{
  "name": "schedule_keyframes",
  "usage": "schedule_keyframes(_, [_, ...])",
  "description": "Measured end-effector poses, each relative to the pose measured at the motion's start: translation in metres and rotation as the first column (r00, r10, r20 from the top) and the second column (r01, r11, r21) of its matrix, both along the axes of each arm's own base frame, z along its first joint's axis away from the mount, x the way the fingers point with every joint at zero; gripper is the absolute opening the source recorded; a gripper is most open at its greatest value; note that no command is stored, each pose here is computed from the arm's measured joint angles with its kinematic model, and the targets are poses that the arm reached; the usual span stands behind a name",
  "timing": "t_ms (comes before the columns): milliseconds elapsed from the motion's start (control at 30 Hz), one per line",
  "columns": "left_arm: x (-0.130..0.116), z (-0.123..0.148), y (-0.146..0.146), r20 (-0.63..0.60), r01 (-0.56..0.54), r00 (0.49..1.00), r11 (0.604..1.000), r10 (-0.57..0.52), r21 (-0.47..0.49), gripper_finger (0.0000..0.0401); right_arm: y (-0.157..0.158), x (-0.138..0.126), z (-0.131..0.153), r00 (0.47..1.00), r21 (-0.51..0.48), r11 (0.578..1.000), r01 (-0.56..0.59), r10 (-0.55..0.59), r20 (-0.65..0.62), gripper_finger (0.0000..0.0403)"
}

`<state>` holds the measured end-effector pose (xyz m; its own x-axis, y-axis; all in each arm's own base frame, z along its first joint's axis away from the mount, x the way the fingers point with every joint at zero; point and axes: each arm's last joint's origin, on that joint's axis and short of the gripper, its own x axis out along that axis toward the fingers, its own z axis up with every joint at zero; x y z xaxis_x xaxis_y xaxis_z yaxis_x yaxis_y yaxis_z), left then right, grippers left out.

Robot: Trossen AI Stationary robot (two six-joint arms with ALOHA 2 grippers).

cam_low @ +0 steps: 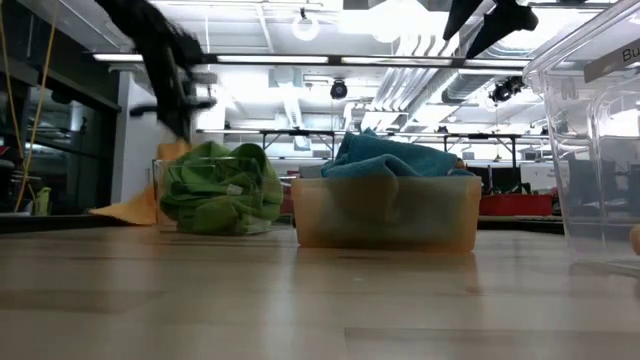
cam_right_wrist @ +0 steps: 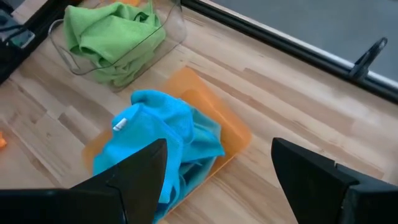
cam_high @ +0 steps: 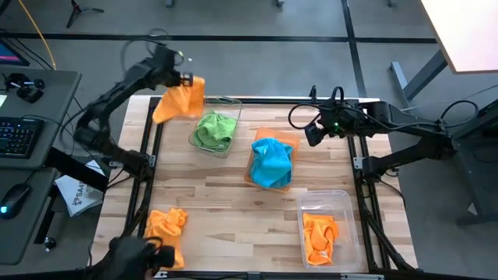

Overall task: Sort microfiber towel by color & place in baskets
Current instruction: Put the top orange microfiber cloth into the transparent white bin

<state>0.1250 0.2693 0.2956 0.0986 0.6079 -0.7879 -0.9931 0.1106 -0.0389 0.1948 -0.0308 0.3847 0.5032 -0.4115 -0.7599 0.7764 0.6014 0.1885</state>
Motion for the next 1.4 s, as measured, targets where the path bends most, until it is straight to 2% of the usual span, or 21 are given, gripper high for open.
schedule_keyframes(133, [-0.004,0.056,-0.040,0.221,0.048,0.971,0.977,-0.094,0.207,0.0001,0.002,-0.017,0.013,0.996,-0.054,0.998,-0.045,0.049,0.071,0.0284])
schedule_keyframes(300, [0.000,0.107,-0.095,0.391,0.082,0.880,0.898,-0.269,0.433,0.0000,0.004,-0.056,0.036,0.973,-0.144,0.990,-0.003,0.036,0.227,0.0284])
schedule_keyframes(367, [0.005,0.122,-0.115,0.473,0.086,0.808,0.865,-0.351,0.494,0.0000,0.005,-0.074,0.042,0.964,-0.173,0.984,0.038,0.010,0.267,0.0284])
schedule_keyframes(433, [0.013,0.134,-0.131,0.543,0.098,0.716,0.833,-0.439,0.544,0.0000,0.005,-0.089,0.045,0.959,-0.202,0.977,0.074,-0.014,0.284,0.0284])
schedule_keyframes(567, [0.038,0.151,-0.162,0.600,0.153,0.528,0.762,-0.602,0.630,0.0000,0.006,-0.109,0.045,0.959,-0.232,0.966,0.113,-0.045,0.280,0.0284])
schedule_keyframes(733, [0.083,0.152,-0.199,0.617,0.262,0.338,0.701,-0.710,0.663,0.0000,0.007,-0.117,0.041,0.975,-0.232,0.968,0.099,-0.048,0.217,0.0284])
schedule_keyframes(867, [0.125,0.144,-0.230,0.616,0.345,0.181,0.636,-0.767,0.690,0.0000,0.007,-0.116,0.038,0.981,-0.227,0.969,0.094,-0.051,0.187,0.0284])
schedule_keyframes(1000, [0.168,0.131,-0.265,0.603,0.411,-0.035,0.539,-0.797,0.735,0.0000,0.007,-0.114,0.038,0.981,-0.225,0.970,0.093,-0.052,0.185,0.0284])
schedule_keyframes(1100, [0.194,0.120,-0.290,0.576,0.402,-0.216,0.465,-0.789,0.789,0.0000,0.007,-0.114,0.037,0.979,-0.208,0.972,0.112,-0.072,0.193,0.0284])
schedule_keyframes(1167, [0.209,0.110,-0.303,0.573,0.395,-0.314,0.445,-0.757,0.804,0.0000,0.006,-0.116,0.036,0.975,-0.195,0.970,0.147,-0.109,0.193,0.0284])
schedule_keyframes(1233, [0.223,0.098,-0.312,0.592,0.405,-0.373,0.449,-0.714,0.797,0.0000,0.006,-0.118,0.033,0.975,-0.177,0.970,0.170,-0.140,0.171,0.0284])
schedule_keyframes(1333, [0.246,0.085,-0.325,0.621,0.455,-0.416,0.439,-0.664,0.775,0.0000,0.007,-0.120,0.027,0.970,-0.122,0.968,0.220,-0.204,0.129,0.0284])
schedule_keyframes(1400, [0.261,0.082,-0.335,0.621,0.482,-0.449,0.410,-0.642,0.774,0.0000,0.007,-0.124,0.024,0.961,-0.084,0.961,0.265,-0.255,0.107,0.0284])
